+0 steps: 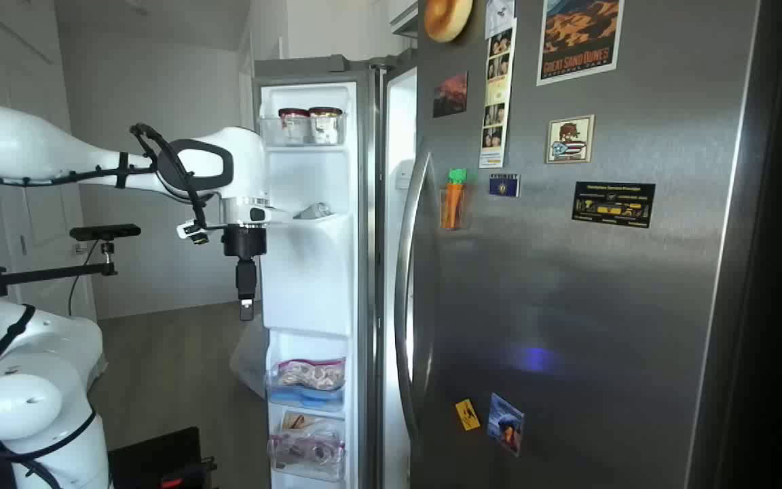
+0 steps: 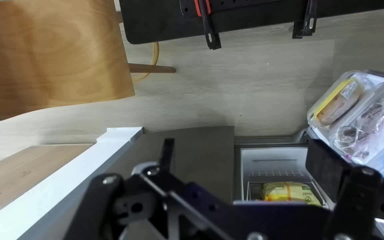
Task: Remove the packet of meat from the fridge and put it on the surface to the right of the fridge
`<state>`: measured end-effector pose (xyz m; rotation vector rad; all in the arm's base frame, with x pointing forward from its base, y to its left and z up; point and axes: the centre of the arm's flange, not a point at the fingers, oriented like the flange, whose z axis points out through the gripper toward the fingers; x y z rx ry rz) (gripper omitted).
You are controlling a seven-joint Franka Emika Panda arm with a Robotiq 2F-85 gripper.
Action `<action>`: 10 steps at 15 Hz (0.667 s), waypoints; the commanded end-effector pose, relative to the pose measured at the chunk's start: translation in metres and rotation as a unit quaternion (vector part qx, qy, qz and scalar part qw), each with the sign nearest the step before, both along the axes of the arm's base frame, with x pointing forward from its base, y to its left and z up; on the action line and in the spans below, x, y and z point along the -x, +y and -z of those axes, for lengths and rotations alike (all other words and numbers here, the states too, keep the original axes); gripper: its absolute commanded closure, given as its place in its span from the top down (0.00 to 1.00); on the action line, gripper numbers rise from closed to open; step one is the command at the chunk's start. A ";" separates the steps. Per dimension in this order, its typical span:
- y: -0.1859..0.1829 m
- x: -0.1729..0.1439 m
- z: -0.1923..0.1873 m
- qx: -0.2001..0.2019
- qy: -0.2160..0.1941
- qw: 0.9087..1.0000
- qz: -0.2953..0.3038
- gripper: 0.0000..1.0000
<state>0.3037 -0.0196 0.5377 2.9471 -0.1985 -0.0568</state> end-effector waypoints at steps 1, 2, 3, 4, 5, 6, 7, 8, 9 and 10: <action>0.000 0.000 0.000 0.000 0.000 1.000 0.000 1.00; 0.000 0.000 0.000 0.000 0.000 1.000 0.000 1.00; 0.000 0.000 0.000 0.000 0.000 1.000 0.000 1.00; 0.000 0.000 0.000 0.000 0.000 1.000 0.000 1.00; 0.001 -0.004 -0.004 0.001 -0.005 1.000 -0.004 1.00; 0.002 -0.009 -0.011 0.004 -0.016 1.000 -0.007 1.00; 0.003 -0.012 -0.017 0.007 -0.028 1.000 -0.011 1.00; 0.005 -0.016 -0.024 0.010 -0.041 0.999 -0.015 1.00; 0.007 -0.022 -0.035 0.013 -0.058 0.998 -0.018 1.00; 0.009 -0.026 -0.045 0.015 -0.075 0.997 -0.021 1.00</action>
